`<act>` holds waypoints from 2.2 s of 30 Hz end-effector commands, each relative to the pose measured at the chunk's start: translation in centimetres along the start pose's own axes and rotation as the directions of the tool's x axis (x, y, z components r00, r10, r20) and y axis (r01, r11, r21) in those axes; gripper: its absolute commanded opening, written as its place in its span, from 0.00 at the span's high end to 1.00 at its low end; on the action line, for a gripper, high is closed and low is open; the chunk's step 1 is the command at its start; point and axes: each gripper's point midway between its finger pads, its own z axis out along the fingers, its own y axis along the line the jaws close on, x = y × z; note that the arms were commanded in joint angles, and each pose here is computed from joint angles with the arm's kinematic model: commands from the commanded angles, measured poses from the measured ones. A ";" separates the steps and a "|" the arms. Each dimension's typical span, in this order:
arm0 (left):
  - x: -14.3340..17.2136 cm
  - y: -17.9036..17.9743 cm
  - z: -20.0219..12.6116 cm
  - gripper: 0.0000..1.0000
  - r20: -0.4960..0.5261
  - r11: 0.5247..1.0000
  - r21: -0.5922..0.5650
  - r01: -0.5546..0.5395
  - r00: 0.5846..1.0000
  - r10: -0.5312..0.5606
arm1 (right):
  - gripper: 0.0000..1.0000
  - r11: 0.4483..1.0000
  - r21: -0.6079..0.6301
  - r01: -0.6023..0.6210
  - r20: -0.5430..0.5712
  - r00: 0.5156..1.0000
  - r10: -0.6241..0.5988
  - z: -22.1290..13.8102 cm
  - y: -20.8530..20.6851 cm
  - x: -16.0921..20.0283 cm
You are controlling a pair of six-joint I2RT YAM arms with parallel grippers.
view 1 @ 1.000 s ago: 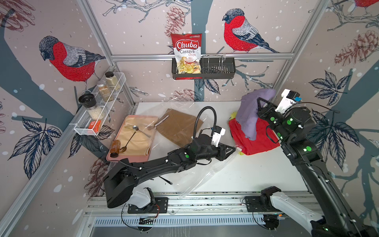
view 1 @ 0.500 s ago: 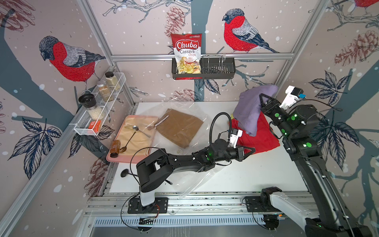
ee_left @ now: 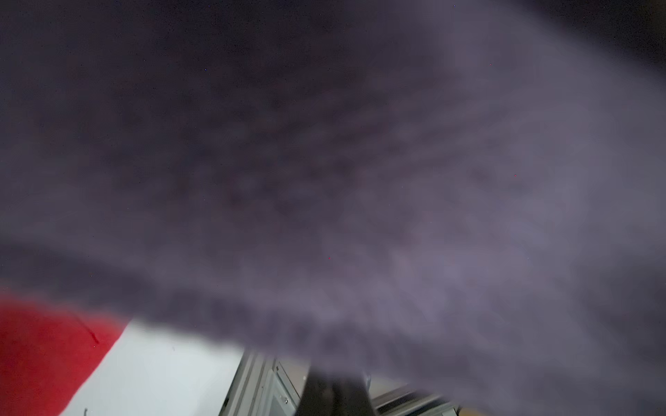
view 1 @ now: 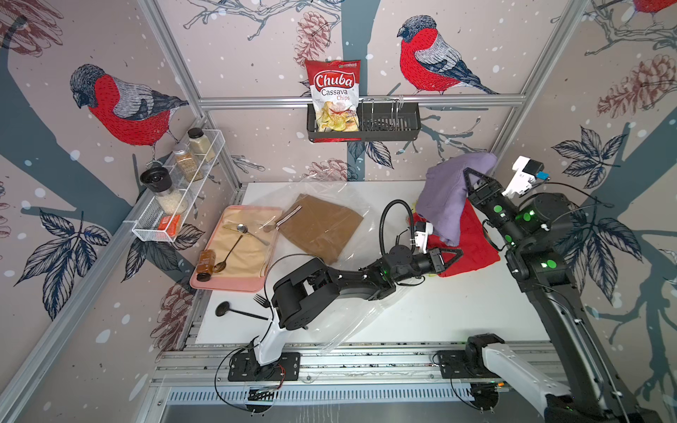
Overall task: Take the trousers out of the vacuum bag
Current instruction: Place the trousers at the center of the board.
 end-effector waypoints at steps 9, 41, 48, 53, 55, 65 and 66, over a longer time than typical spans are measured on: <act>-5.6 1.3 0.3 1.00 0.119 0.998 0.056 0.015 0.993 -0.021 | 1.00 0.996 -0.088 0.020 0.104 0.995 -0.011 -1.9 2.2 -2.1; -18.3 7.0 3.1 1.00 0.179 0.967 -0.160 -0.196 0.958 0.224 | 1.00 0.990 -0.138 -0.035 0.017 0.999 0.038 -0.6 -9.6 -2.0; -18.5 9.4 2.8 1.00 0.166 0.959 -0.206 -0.195 0.959 0.231 | 1.00 0.987 -0.105 -0.124 -0.007 0.992 0.124 -1.2 -14.1 0.4; -17.9 10.9 2.2 1.00 0.155 0.957 -0.223 -0.183 0.963 0.220 | 1.00 0.988 -0.041 -0.146 -0.023 0.989 0.145 -2.4 -16.5 2.6; -17.8 11.0 2.0 1.00 0.154 0.956 -0.228 -0.183 0.963 0.221 | 1.00 0.988 -0.016 -0.153 -0.026 0.988 0.152 -3.0 -17.4 3.3; -16.4 12.3 0.0 1.00 0.133 0.956 -0.248 -0.154 0.973 0.191 | 1.00 0.971 0.132 -0.198 -0.063 0.976 0.208 -5.5 -21.5 6.1; -16.2 12.4 -0.2 1.00 0.132 0.957 -0.249 -0.148 0.974 0.185 | 1.00 0.967 0.147 -0.208 -0.066 0.973 0.220 -5.9 -22.0 6.5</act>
